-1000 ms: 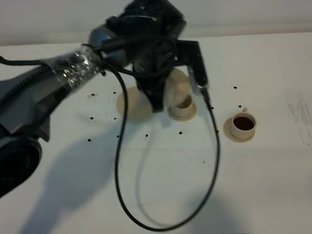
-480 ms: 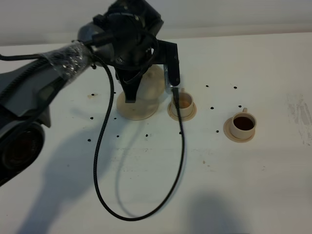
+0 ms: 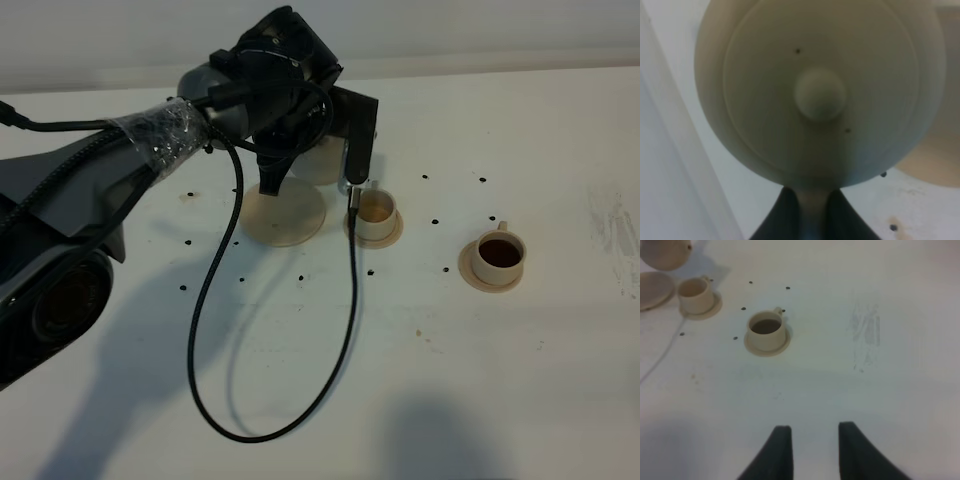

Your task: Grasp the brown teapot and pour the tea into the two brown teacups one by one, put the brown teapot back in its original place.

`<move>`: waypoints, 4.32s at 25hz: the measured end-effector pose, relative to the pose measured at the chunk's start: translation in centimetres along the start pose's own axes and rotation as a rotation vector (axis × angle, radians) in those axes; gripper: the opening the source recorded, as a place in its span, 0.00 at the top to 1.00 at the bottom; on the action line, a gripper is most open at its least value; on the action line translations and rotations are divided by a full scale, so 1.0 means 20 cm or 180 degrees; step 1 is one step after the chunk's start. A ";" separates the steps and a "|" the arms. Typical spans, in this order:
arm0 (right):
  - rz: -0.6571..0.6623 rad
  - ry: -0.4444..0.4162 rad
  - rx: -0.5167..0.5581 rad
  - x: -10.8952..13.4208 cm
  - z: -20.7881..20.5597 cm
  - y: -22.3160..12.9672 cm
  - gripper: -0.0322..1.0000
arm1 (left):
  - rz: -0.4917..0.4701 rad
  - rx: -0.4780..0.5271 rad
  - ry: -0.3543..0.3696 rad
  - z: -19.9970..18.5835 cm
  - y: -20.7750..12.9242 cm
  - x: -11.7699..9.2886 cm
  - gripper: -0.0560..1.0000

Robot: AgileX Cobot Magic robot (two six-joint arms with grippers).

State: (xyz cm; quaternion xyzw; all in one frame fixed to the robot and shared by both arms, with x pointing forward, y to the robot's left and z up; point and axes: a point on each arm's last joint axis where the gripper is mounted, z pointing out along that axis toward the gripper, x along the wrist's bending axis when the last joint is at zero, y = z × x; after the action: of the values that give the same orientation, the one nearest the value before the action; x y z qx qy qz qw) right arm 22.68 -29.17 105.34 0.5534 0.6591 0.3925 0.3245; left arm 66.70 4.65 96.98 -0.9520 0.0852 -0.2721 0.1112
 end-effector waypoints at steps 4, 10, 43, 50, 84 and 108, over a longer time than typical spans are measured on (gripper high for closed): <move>0.0000 0.0000 0.0000 0.00 0.00 0.00 0.75 | 0.0268 0.0056 0.0025 0.05 0.02 -0.01 0.87; 0.0000 0.0000 0.0000 0.00 0.00 0.00 0.75 | 0.0416 0.0040 0.0155 0.09 0.05 -0.01 0.87; 0.0000 0.0000 0.0000 0.00 0.00 0.00 0.75 | 0.1772 0.0229 0.0535 0.01 0.18 -0.01 0.87; 0.0000 0.0000 0.0000 0.00 0.00 0.00 0.75 | 0.2020 0.0293 0.0615 -0.02 0.22 -0.01 0.87; 0.0000 0.0000 0.0000 0.00 0.00 0.00 0.75 | 0.2932 0.0560 0.0993 -0.08 0.30 0.01 0.87; 0.0000 0.0000 0.0000 0.00 0.00 0.00 0.75 | 0.3237 0.0598 0.1094 -0.10 0.33 0.01 0.87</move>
State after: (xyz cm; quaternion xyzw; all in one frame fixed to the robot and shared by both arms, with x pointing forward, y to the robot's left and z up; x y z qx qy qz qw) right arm 22.68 -29.17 105.34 0.5534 0.6591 0.3925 0.3245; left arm 65.13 -2.08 97.03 -0.7185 0.5272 -0.3422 0.2979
